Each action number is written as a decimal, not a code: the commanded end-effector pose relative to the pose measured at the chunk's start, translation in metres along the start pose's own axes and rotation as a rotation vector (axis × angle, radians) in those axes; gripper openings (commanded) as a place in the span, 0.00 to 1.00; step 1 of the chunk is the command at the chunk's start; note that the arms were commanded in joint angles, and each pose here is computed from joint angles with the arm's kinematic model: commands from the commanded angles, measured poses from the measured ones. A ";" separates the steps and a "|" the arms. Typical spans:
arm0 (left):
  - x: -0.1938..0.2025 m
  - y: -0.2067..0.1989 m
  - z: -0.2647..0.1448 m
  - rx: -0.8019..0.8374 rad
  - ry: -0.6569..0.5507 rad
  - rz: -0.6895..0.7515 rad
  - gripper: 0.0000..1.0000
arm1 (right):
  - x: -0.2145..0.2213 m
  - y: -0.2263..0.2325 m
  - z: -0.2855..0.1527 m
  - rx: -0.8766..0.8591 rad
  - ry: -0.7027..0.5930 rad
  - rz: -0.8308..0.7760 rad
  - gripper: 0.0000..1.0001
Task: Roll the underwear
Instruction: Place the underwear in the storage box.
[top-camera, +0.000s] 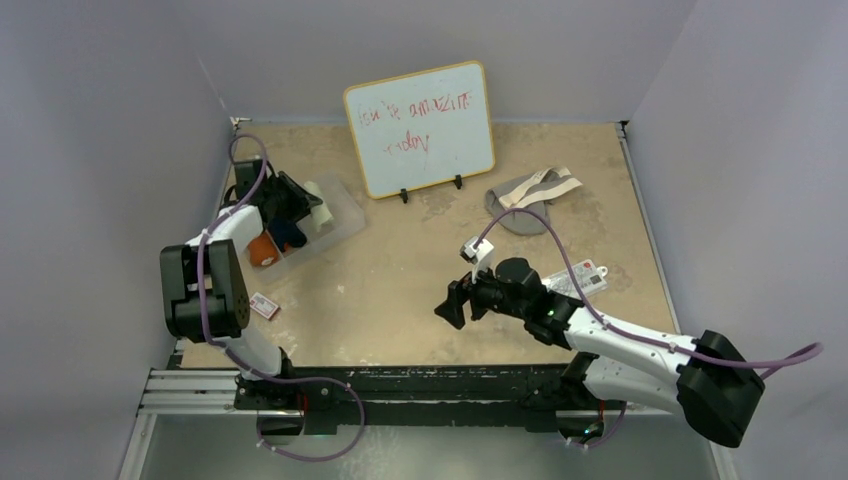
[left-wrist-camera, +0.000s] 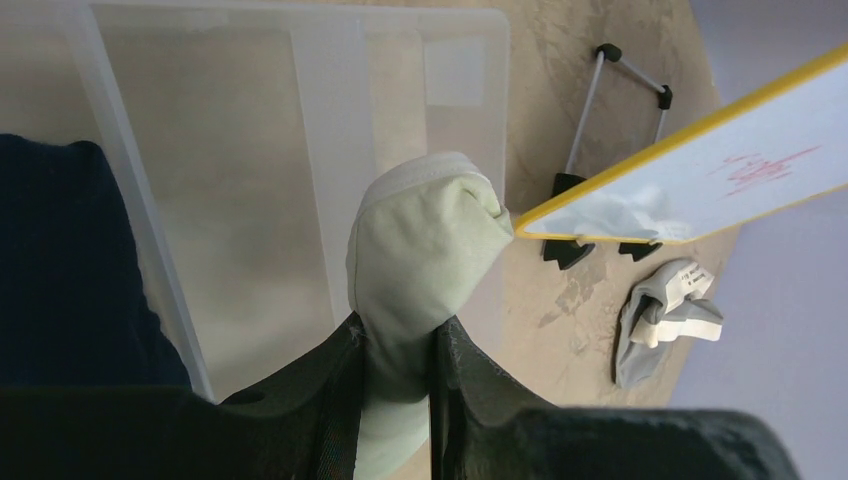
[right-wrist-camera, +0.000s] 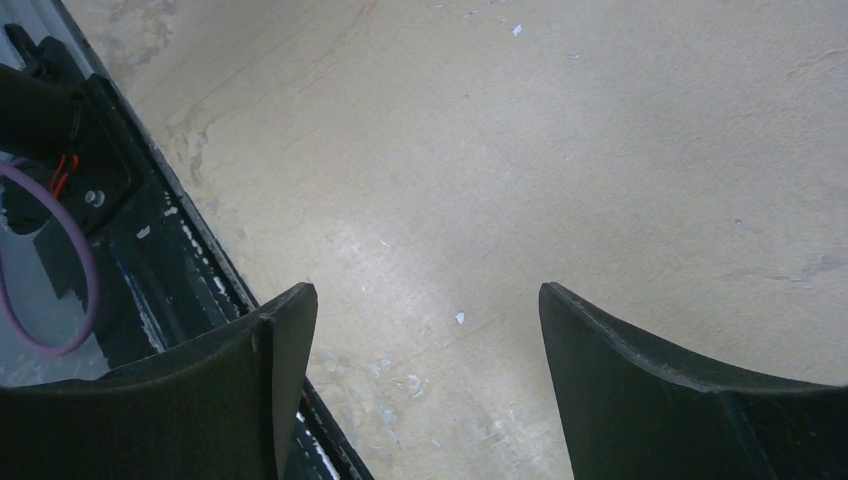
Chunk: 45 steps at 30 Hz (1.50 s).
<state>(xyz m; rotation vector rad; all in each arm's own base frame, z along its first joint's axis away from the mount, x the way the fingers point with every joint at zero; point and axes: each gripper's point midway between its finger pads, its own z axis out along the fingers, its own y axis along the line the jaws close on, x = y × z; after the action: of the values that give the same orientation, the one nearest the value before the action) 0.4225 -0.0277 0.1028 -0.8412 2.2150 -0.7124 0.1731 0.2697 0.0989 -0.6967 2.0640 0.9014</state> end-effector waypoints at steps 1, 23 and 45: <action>-0.022 -0.011 0.007 0.023 -0.050 -0.017 0.00 | -0.016 -0.008 -0.006 0.052 -0.029 -0.061 0.83; -0.019 0.019 0.002 -0.115 -0.104 -0.097 0.00 | -0.016 -0.020 -0.013 0.114 -0.037 -0.118 0.86; -0.023 0.036 0.020 -0.219 -0.061 -0.076 0.19 | -0.014 -0.024 -0.010 0.129 -0.020 -0.122 0.86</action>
<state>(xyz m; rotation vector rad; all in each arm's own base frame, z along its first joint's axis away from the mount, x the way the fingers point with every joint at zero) 0.4273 0.0008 0.0670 -1.0657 2.2486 -0.5041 0.1828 0.2477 0.0922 -0.7421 2.0588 0.7227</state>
